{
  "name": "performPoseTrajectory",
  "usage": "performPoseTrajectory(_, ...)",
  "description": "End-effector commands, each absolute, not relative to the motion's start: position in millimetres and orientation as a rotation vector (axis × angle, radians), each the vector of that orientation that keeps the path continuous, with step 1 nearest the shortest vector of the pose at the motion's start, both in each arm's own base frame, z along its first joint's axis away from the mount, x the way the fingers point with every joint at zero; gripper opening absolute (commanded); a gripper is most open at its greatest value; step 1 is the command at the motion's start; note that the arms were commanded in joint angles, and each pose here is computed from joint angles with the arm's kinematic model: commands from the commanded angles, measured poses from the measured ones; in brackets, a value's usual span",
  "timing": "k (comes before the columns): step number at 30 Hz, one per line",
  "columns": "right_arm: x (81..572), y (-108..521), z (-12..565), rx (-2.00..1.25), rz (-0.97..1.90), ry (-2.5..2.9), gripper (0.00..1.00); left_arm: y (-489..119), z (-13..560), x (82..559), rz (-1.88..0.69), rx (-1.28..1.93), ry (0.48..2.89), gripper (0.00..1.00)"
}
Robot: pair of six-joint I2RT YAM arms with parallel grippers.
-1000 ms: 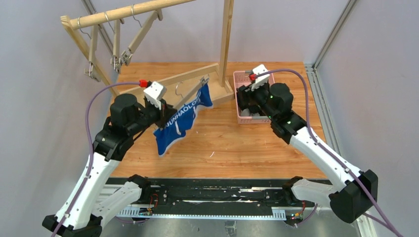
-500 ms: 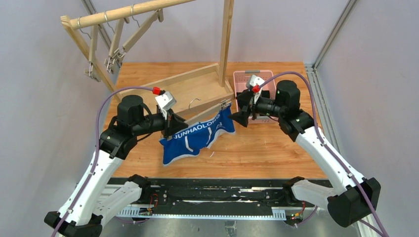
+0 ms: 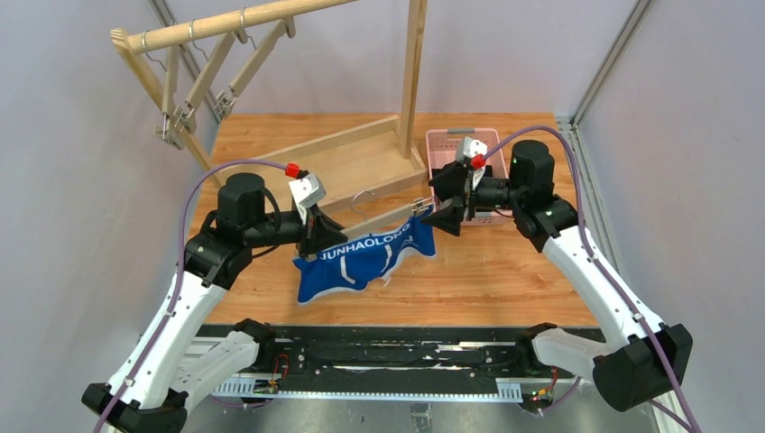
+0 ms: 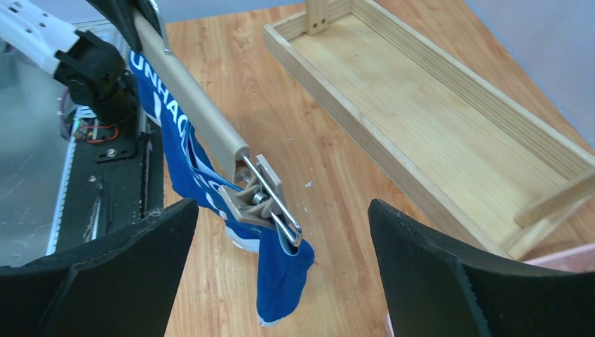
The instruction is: Remove the underwear clipped to the hanger
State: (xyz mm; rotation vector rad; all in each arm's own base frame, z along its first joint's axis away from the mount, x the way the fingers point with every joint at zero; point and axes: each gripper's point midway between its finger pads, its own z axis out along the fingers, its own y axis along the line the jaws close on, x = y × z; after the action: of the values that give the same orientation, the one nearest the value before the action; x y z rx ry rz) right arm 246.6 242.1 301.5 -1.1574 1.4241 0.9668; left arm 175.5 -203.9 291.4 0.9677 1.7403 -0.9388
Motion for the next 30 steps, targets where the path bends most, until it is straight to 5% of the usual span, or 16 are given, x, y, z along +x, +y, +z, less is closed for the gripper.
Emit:
performPoseTrajectory(1, 239, 247, 322, -1.197, 1.051, 1.343, 0.92, -209, 303, 170, -0.969, 1.009, 1.675, 0.0)
performPoseTrajectory(21, 232, 257, 313, -1.212, 1.213, 1.346, 0.65, -218, 314, 181, -1.02, 0.945, 1.651, 0.0)
performPoseTrajectory(26, 232, 258, 314, -1.213, 1.223, 1.342, 0.49, -218, 314, 182, -1.024, 0.94, 1.655, 0.0)
performPoseTrajectory(30, 233, 258, 317, -1.206, 1.223, 1.338, 0.6, -219, 312, 183, -1.03, 0.937, 1.663, 0.0)
